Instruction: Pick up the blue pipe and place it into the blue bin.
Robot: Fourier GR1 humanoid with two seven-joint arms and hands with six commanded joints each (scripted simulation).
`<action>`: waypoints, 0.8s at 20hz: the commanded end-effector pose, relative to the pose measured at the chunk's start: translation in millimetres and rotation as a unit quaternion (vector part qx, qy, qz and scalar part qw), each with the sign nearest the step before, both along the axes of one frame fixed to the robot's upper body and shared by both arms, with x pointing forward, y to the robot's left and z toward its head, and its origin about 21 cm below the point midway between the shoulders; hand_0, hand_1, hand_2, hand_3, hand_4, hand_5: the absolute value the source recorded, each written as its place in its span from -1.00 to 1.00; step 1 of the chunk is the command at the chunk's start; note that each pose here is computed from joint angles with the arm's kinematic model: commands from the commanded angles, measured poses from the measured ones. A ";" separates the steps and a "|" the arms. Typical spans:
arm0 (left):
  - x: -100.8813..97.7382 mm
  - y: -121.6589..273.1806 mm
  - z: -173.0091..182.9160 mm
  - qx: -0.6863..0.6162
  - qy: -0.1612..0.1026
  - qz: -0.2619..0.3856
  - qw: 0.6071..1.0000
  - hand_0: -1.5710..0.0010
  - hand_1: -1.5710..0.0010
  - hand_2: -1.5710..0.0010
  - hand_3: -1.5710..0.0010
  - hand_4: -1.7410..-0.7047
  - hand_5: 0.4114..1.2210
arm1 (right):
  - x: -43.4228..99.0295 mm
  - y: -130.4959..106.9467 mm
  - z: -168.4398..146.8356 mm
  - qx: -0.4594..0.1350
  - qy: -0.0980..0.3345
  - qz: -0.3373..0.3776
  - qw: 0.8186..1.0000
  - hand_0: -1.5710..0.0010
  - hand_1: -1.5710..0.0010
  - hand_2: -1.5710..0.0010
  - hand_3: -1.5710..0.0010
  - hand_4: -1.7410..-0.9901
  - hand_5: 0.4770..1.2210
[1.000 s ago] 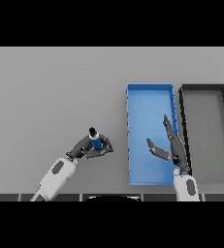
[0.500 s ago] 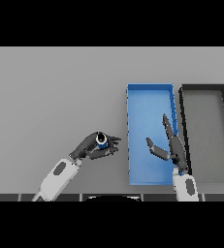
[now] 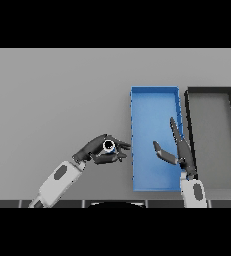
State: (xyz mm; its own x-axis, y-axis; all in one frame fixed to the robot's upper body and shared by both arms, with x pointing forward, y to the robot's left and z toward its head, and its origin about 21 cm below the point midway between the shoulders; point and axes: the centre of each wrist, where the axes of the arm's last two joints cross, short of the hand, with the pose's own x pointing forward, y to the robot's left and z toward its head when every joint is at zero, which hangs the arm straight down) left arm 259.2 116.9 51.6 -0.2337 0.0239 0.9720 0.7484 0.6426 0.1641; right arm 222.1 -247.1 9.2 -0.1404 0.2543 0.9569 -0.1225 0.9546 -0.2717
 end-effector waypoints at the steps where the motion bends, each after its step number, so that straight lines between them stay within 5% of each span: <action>1: -1.9 -2.4 -1.5 0.003 0.003 0.000 1.000 -0.99 -0.99 -0.99 -0.83 -0.97 1.00 | -1.6 0.5 -0.3 0.000 -0.005 -0.006 1.000 1.00 1.00 1.00 1.00 0.48 -0.59; 10: 0.2 -4.3 -0.1 0.012 0.002 -0.004 1.000 -1.00 -1.00 -1.00 -0.83 -0.98 1.00 | -12.2 8.7 5.3 0.007 -0.015 -0.010 1.000 1.00 1.00 1.00 1.00 0.45 -0.62; 16: 3.3 -4.2 -2.0 0.015 0.005 -0.003 1.000 -1.00 -1.00 -1.00 -0.83 -0.98 1.00 | -4.4 -1.2 59.6 0.065 -0.038 0.117 0.990 1.00 1.00 1.00 1.00 0.40 -0.77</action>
